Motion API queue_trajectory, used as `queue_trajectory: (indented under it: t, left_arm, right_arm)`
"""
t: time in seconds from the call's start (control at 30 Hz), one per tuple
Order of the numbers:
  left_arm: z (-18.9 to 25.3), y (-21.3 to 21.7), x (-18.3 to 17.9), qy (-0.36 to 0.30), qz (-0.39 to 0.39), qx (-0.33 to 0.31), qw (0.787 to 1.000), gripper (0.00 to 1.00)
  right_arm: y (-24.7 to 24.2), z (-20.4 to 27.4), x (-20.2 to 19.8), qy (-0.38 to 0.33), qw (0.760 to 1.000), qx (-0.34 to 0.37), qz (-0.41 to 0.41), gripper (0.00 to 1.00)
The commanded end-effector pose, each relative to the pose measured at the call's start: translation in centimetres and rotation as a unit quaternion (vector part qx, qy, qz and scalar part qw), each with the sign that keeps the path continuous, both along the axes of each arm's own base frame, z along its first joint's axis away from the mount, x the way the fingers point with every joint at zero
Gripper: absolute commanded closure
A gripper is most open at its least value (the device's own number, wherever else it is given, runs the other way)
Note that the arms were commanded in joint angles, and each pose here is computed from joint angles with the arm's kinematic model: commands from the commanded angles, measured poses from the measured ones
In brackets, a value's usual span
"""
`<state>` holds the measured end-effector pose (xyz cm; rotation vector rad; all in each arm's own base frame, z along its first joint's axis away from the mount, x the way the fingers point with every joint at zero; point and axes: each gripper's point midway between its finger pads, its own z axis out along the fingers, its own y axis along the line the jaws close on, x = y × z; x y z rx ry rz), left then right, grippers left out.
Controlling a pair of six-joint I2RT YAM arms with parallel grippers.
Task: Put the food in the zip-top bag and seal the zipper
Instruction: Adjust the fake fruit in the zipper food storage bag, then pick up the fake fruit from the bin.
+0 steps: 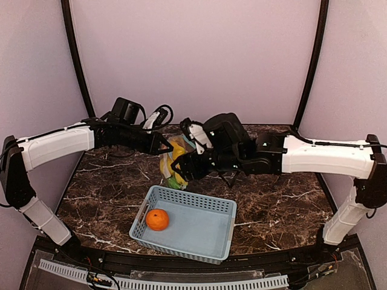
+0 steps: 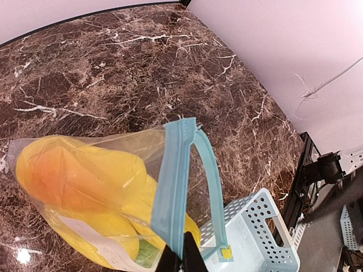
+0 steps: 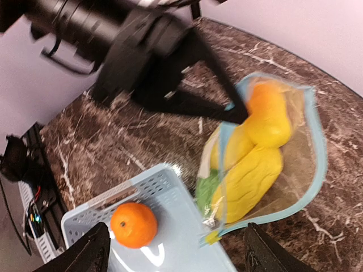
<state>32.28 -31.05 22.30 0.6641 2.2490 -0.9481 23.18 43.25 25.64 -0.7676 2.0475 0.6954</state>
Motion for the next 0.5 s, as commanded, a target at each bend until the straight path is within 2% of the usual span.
queue_trajectory:
  t: [0.0, 0.23, 0.47]
  left_arm:
    - [0.5, 0.1, -0.3, -0.006, -0.002, -0.007, 1.0, 0.99]
    - [0.2, 0.1, -0.2, -0.004, -0.002, -0.004, 1.0, 0.99]
    - [0.4, 0.1, -0.3, -0.005, -0.003, -0.008, 1.0, 0.99]
  right_arm:
    - [1.7, -3.9, -4.5, 0.016, 0.996, -0.073, 0.048, 0.2]
    - [4.6, -8.2, -8.2, 0.04, 0.99, -0.114, 0.076, 0.09]
    - [6.6, -12.2, -9.7, 0.063, 0.984, -0.136, 0.1, 0.06]
